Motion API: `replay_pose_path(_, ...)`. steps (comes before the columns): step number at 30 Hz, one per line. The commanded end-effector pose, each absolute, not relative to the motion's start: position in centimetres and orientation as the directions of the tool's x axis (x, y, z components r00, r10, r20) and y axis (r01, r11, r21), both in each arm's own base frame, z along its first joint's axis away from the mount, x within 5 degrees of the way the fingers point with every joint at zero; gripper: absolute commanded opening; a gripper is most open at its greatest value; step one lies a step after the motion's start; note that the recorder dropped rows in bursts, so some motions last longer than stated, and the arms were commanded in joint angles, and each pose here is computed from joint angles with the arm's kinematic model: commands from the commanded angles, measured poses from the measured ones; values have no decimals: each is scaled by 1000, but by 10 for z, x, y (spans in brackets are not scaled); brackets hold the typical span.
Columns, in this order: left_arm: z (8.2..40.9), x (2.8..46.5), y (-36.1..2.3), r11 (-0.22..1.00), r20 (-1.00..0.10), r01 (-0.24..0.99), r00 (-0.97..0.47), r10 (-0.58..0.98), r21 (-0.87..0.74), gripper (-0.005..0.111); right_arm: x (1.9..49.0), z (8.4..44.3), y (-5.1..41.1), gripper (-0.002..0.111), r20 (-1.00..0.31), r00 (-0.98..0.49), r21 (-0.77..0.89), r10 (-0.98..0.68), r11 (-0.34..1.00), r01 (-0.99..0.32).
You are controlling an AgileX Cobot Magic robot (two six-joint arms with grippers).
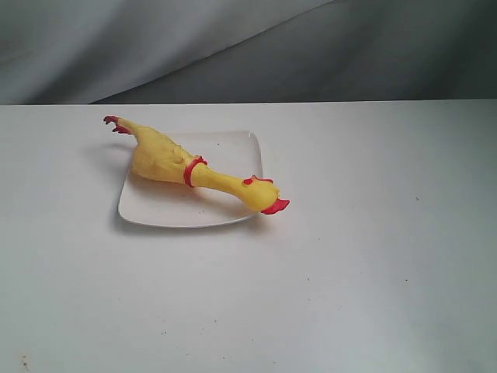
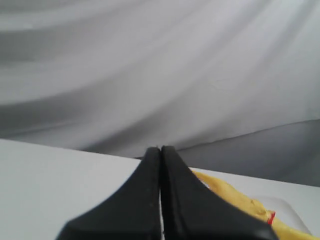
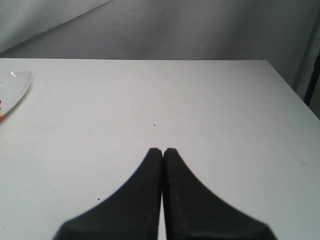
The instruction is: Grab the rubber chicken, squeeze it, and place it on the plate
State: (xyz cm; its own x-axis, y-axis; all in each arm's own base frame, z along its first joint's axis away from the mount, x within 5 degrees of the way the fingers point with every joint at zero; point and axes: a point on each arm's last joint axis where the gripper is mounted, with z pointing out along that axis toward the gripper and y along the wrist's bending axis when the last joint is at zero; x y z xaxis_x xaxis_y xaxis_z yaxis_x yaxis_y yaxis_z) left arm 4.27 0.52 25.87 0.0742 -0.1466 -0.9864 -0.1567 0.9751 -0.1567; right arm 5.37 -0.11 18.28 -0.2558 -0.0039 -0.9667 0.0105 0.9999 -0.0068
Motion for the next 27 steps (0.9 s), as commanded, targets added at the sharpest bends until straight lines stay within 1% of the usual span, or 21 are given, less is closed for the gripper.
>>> replay_pose_path(1, 235, 49, 7, 966, -981, -171, 37, -192, -196, 0, 54, 182, -1, 0, -968, -251, 4, 6, 1000, 11)
replay_pose_path(6, 214, 52, 9, 970, -987, -192, -38, -158, -148, 0, 54, 182, -1, 0, -968, -251, 4, 6, 1000, 11)
replay_pose_path(9, 195, 55, 10, 973, -987, -206, -102, -126, -103, 0, 54, 182, -1, 0, -968, -251, 4, 6, 1000, 11)
replay_pose_path(11, 193, 55, 10, 974, -987, -207, -111, -120, -96, 0, 54, 182, -1, 0, -968, -251, 0, 3, 1000, 10)
replay_pose_path(13, 187, 54, 10, 974, -975, -209, -180, -132, -93, 0, 54, 182, -1, 0, -968, -251, 0, 3, 1000, 10)
replay_pose_path(27, 187, 54, 10, 975, -977, -208, -176, -119, -81, 0, 54, 182, -1, 0, -968, -251, 3, 6, 1000, 11)
